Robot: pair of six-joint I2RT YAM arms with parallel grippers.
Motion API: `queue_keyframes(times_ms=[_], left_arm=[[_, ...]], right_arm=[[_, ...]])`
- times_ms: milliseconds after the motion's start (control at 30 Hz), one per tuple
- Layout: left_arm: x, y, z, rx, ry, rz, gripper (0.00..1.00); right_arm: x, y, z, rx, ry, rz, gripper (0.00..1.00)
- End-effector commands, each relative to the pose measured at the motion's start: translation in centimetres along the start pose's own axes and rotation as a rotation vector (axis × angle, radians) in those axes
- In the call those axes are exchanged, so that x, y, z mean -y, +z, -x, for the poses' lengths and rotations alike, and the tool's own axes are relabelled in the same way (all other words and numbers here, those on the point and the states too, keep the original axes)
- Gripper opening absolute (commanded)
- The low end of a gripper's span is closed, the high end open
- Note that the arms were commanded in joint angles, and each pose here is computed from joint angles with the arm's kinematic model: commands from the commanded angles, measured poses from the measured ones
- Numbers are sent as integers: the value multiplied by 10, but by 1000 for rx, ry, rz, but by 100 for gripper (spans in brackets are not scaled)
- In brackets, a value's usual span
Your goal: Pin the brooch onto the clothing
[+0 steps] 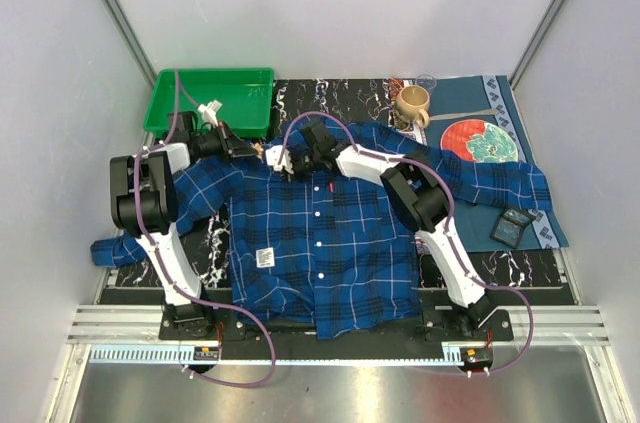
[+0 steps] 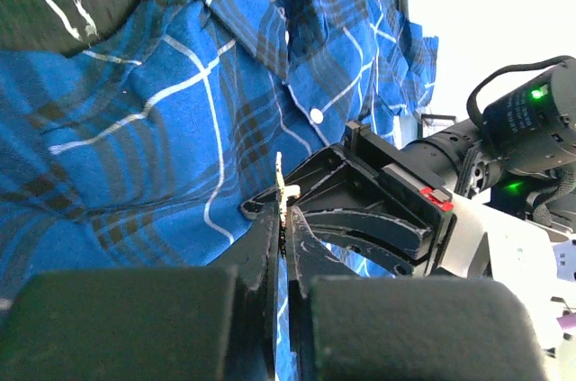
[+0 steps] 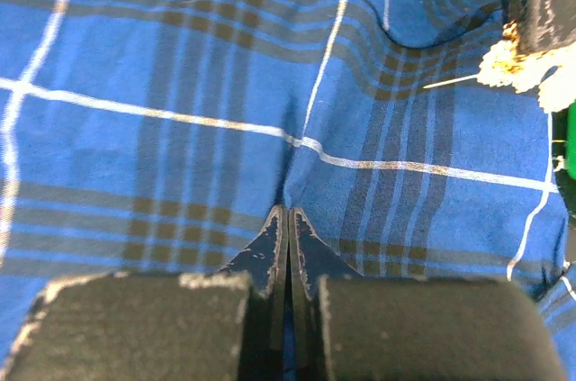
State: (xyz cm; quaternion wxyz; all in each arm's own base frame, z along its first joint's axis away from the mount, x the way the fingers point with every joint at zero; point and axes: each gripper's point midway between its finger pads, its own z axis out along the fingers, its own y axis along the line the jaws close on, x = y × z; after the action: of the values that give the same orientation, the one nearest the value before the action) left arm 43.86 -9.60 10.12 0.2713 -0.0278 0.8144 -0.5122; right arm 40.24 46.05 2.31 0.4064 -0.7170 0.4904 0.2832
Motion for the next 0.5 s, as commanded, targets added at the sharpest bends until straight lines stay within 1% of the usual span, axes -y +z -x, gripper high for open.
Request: queue_keyframes(times_ms=[0, 33, 67, 100, 167, 200, 233, 267, 333, 467], left_arm=[[24, -2, -8, 11, 33, -30, 0], [24, -1, -17, -1, 14, -35, 0], [28, -1, -16, 10, 33, -47, 0], [29, 1, -24, 6, -6, -51, 0], [36, 1, -22, 22, 13, -73, 0], [41, 2, -23, 23, -7, -85, 0], [43, 2, -25, 29, 3, -99, 0], [50, 1, -23, 35, -1, -107, 0], [55, 2, -27, 36, 0, -120, 0], [66, -1, -29, 35, -1, -134, 0]], right_arm=[[-8, -15, 51, 58, -133, -47, 0], [-7, -17, 53, 60, -141, -68, 0], [2, -23, 66, 86, -173, -114, 0], [-6, -23, 60, 78, -162, -116, 0], [3, -30, 68, 88, -195, -179, 0], [0, -30, 63, 79, -192, -189, 0], [3, -31, 63, 74, -201, -212, 0], [9, -35, 71, 94, -225, -246, 0], [11, -38, 74, 108, -221, -272, 0], [17, -48, 91, 150, -269, -308, 0]])
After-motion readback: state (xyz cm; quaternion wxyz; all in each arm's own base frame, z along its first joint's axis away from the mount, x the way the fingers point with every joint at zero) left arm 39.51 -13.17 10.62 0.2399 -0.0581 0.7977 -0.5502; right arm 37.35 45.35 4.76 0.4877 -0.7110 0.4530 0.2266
